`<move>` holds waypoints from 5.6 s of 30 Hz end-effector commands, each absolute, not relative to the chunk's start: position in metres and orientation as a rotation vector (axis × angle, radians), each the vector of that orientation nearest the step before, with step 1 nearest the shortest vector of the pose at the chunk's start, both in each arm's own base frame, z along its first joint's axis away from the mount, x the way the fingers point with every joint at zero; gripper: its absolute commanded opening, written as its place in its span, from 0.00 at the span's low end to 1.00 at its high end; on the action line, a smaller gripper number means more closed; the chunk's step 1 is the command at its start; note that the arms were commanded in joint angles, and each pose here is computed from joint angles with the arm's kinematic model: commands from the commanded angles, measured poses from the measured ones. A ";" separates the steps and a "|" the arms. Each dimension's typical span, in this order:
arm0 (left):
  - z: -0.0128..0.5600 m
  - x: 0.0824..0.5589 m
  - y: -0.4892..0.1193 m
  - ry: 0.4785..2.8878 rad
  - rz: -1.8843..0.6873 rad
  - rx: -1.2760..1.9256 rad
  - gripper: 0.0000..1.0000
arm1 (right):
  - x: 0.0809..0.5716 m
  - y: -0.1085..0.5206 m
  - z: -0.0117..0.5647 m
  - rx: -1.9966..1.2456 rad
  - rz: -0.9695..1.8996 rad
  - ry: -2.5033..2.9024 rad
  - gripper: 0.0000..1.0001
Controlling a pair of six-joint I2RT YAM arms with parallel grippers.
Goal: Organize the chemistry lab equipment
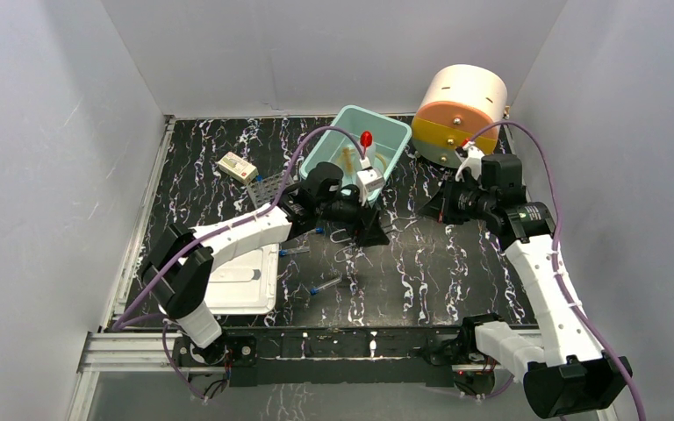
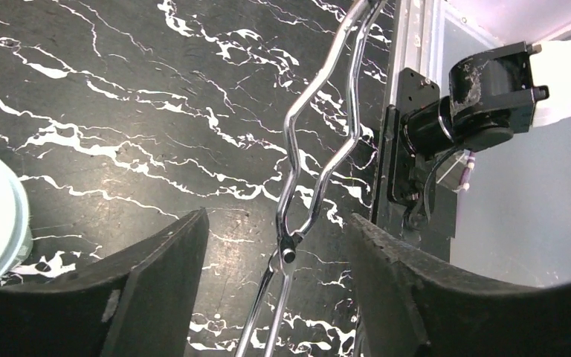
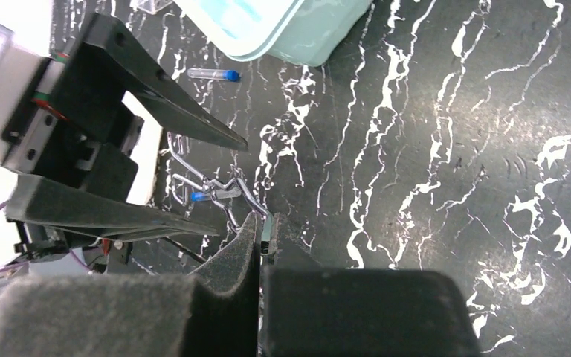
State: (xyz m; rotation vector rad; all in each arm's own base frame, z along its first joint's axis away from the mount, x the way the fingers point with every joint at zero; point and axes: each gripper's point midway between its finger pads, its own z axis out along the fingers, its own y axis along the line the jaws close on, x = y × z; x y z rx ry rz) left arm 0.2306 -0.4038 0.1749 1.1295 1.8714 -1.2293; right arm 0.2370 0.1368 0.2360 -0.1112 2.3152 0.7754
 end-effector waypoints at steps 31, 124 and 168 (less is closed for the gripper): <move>0.212 0.221 -0.375 1.781 -1.038 1.253 0.40 | 0.272 0.178 0.300 -0.286 1.034 2.053 0.00; 0.127 0.497 -0.315 2.296 -0.228 0.700 0.03 | 0.330 0.177 0.405 -0.048 1.038 1.837 0.58; 0.227 0.364 -0.097 2.198 -0.124 -0.404 0.58 | 0.269 0.313 0.302 -0.749 0.791 1.971 0.61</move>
